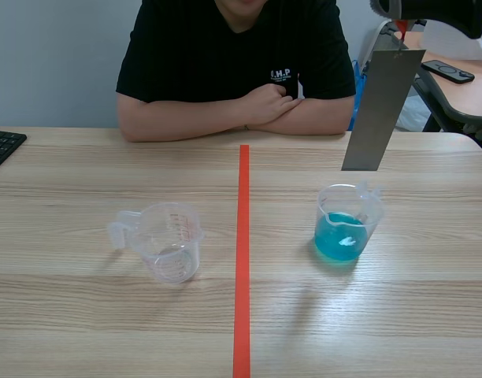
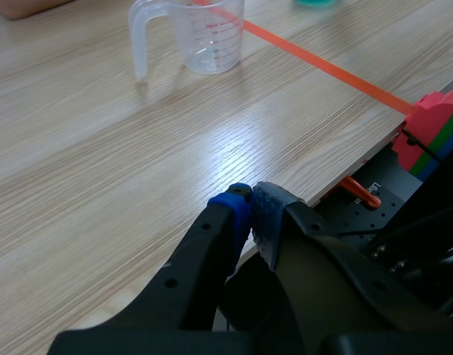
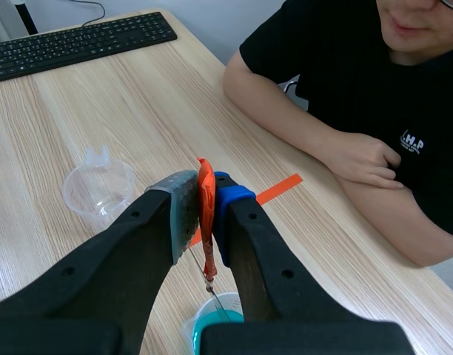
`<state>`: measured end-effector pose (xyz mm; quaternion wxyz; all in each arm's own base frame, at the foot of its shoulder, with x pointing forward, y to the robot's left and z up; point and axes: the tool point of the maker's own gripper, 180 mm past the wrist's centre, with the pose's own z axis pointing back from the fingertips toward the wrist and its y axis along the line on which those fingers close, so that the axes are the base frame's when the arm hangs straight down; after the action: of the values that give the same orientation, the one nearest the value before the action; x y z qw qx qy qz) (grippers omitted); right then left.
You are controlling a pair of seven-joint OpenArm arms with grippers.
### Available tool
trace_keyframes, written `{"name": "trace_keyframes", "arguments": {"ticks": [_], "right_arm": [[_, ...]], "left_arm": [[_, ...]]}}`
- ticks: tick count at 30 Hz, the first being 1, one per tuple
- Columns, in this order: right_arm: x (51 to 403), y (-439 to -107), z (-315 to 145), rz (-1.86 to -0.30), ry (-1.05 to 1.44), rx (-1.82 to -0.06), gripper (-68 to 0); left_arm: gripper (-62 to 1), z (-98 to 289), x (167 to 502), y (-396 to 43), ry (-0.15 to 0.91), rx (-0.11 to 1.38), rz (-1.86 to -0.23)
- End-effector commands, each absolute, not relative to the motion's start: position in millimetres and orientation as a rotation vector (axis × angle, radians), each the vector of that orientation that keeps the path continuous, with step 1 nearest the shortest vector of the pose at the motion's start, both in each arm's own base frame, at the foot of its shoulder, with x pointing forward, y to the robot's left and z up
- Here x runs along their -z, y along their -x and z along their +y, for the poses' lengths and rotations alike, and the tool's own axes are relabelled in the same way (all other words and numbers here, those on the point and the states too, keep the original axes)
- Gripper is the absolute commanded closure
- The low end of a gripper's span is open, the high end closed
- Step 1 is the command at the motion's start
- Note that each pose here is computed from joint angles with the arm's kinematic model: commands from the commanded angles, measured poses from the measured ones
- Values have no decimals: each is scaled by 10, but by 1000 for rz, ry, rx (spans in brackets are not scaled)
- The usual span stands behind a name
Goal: Do the redox reaction experiment.
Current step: 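Raise the plate and point at it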
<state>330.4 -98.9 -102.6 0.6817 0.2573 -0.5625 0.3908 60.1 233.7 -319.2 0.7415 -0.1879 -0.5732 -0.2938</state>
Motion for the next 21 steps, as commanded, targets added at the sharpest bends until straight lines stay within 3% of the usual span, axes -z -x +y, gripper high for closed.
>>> {"name": "trace_keyframes", "arguments": {"ticks": [1,9,13,21], "right_arm": [[883,-3298,-1005,-1302,-582,-883,-15],[883,-3298,-1005,-1302,-582,-883,-15],[883,-3298,-1005,-1302,-582,-883,-15],[883,-3298,-1005,-1302,-582,-883,-15]], "left_arm": [[-29,2419,3053,-766,405,651,-1318],[-29,2551,2756,-1306,466,702,-1391],[-27,2558,2642,-1653,444,796,-1422],[-27,2271,2525,-2380,419,979,-1466]]}}
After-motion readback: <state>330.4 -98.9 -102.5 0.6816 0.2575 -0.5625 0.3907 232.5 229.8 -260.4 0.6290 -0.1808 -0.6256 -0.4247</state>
